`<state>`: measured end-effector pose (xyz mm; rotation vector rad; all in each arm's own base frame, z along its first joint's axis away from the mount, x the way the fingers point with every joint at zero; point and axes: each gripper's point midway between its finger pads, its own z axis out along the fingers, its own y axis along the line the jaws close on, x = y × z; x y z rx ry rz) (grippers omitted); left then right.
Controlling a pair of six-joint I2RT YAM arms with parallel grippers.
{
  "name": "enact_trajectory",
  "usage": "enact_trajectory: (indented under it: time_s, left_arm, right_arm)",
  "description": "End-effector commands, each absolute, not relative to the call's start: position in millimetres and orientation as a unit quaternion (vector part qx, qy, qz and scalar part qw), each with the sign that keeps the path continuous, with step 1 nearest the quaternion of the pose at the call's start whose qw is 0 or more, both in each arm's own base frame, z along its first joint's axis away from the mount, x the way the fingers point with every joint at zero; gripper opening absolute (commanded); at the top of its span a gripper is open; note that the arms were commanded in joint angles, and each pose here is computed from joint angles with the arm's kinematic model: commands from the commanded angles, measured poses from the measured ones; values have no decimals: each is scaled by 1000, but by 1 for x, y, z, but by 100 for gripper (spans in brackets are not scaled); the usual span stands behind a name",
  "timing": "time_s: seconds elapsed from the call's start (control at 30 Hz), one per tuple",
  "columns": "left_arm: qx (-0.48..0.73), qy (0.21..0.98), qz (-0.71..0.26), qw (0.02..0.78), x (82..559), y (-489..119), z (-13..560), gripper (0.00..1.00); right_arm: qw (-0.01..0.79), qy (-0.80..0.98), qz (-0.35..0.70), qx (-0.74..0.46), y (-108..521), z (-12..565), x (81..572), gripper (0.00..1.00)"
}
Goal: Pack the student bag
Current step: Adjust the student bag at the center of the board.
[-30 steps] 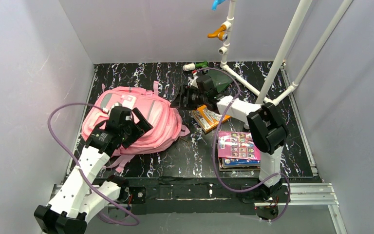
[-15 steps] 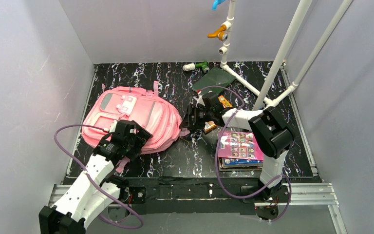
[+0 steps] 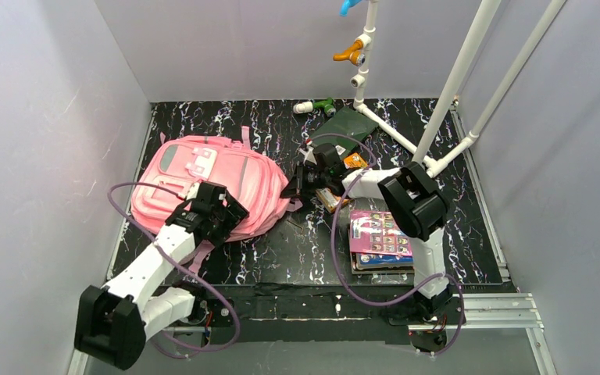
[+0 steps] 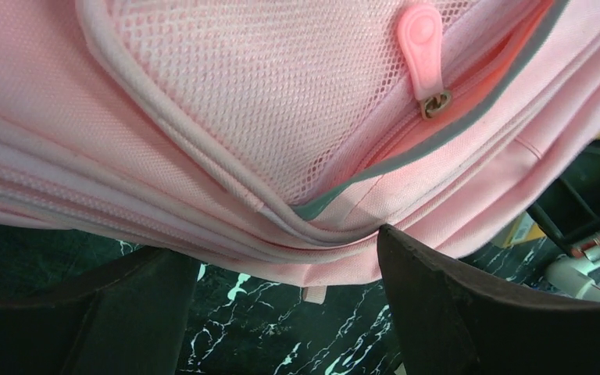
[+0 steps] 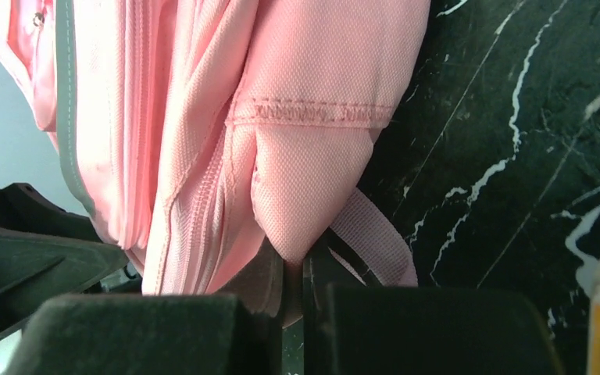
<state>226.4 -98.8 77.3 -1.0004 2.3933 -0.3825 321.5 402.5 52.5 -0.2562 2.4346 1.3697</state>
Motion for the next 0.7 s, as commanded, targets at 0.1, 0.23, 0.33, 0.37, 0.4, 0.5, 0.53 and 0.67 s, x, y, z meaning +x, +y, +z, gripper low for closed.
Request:
enact_trajectory:
  time_s: [0.1, 0.23, 0.33, 0.37, 0.4, 0.5, 0.53, 0.67]
  left_arm:
    - [-344, 888, -139, 271, 298, -79, 98, 81]
    - [-294, 913, -140, 243, 331, -79, 112, 81]
    - [-269, 932, -42, 237, 329, -48, 121, 93]
    - [-264, 934, -16, 238, 323, -38, 123, 97]
    - [-263, 935, 19, 239, 316, -26, 124, 98]
    - [-241, 936, 83, 242, 291, -1, 122, 98]
    - [-233, 938, 89, 241, 285, 2, 121, 98]
    - [-214, 941, 108, 238, 261, 11, 125, 98]
  right_arm:
    - [252, 811, 499, -171, 410, 157, 289, 1]
    - [216, 804, 513, -210, 443, 154, 224, 1]
    - [193, 789, 529, -246, 472, 143, 168, 1]
    - [188, 787, 528, -257, 477, 138, 159, 1]
    - [181, 789, 522, -268, 480, 131, 153, 1]
    - [176, 792, 493, -314, 479, 118, 151, 26]
    - [178, 787, 486, -336, 477, 116, 147, 46]
    - [173, 765, 463, -412, 463, 114, 133, 77]
